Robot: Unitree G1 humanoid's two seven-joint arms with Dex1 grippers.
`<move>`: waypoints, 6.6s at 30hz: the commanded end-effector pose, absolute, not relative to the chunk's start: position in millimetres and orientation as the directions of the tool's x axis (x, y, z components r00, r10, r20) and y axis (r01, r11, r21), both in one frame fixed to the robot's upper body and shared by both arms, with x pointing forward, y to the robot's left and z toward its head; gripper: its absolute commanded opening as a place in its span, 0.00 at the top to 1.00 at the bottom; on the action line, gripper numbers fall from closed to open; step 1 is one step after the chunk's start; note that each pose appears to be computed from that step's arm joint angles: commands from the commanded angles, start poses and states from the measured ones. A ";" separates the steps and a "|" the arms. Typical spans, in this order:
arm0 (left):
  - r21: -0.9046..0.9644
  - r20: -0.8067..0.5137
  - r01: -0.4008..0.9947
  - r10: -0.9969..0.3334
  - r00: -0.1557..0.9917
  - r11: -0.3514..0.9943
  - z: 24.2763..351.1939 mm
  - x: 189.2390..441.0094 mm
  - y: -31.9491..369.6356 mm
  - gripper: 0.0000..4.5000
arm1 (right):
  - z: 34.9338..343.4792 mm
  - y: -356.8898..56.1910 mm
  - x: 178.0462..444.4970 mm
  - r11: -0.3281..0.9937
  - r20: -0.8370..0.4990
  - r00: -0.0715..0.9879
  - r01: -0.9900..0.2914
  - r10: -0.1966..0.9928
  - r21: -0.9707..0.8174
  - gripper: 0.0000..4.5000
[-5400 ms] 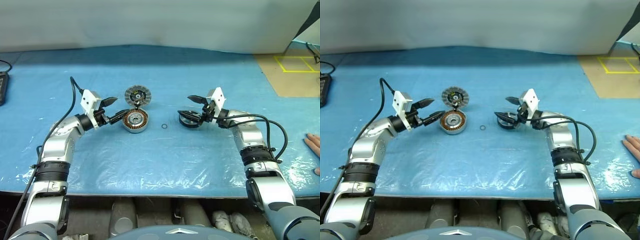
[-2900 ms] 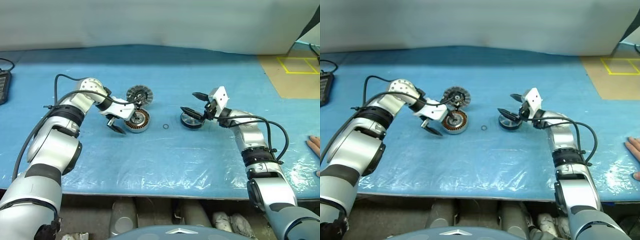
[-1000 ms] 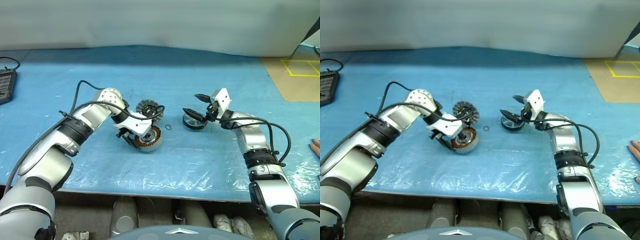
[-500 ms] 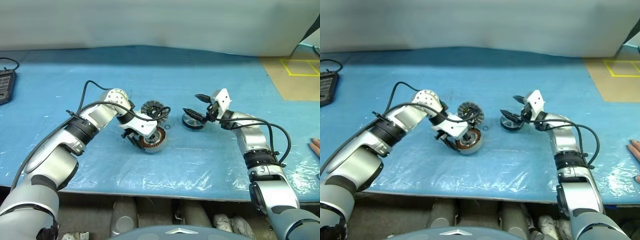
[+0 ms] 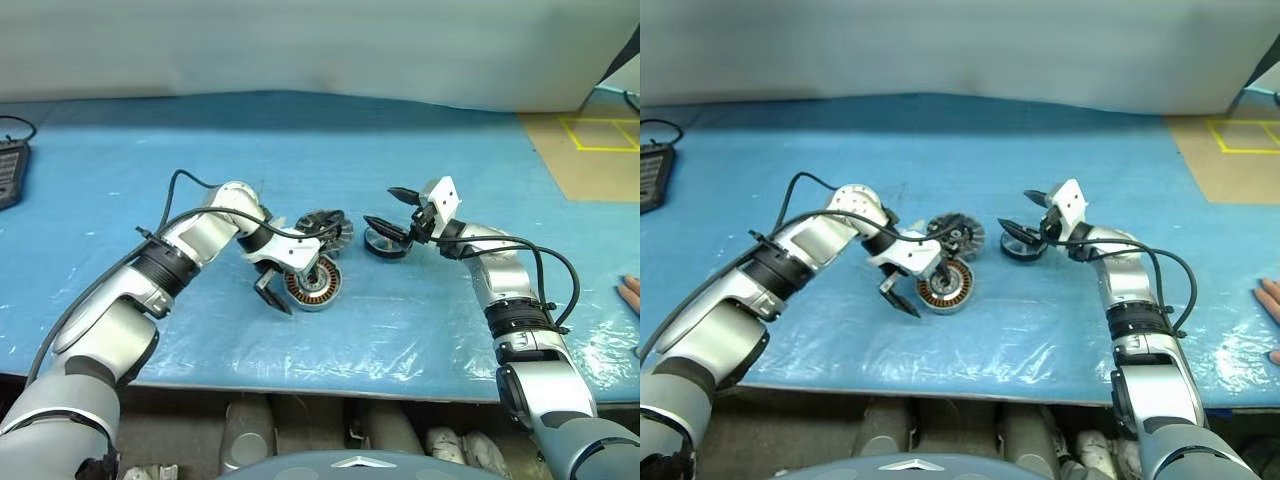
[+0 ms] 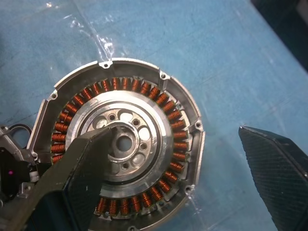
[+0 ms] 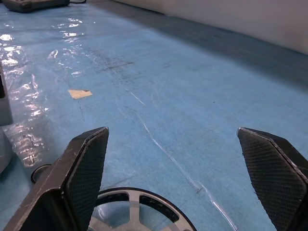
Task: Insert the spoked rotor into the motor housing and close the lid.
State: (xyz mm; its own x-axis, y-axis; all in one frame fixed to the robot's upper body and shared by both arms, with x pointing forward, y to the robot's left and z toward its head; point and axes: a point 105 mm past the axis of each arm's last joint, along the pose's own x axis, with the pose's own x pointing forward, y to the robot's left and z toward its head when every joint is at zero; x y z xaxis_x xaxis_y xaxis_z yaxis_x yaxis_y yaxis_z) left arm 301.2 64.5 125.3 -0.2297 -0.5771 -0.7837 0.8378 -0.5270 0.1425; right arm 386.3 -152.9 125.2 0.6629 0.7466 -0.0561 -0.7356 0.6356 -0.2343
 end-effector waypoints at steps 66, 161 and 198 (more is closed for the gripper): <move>0.011 -0.085 0.897 -0.893 0.441 0.442 106.0 296.5 146.5 0.01 | 103.4 -114.9 342.8 0.340 -0.276 0.365 -0.931 0.889 -0.136 0.00; 0.108 -0.020 0.899 -0.903 0.428 0.424 102.4 290.7 142.9 0.00 | 108.6 -104.4 320.9 0.157 -0.250 0.195 -0.974 0.949 -0.165 0.88; 0.184 -0.037 0.889 -0.901 0.433 0.419 88.1 280.3 144.7 0.00 | 93.1 -37.5 316.7 -0.003 -0.235 0.029 -0.991 0.971 -0.133 0.88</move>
State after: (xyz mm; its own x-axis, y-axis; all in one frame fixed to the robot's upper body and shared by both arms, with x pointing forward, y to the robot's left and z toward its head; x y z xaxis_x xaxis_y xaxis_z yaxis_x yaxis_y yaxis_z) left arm 279.8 143.1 82.5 0.4274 -0.9029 -0.0464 0.8965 0.4166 0.1506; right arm 315.5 -42.7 83.0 0.0363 0.9664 -0.2545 -0.9957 0.0133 -0.0914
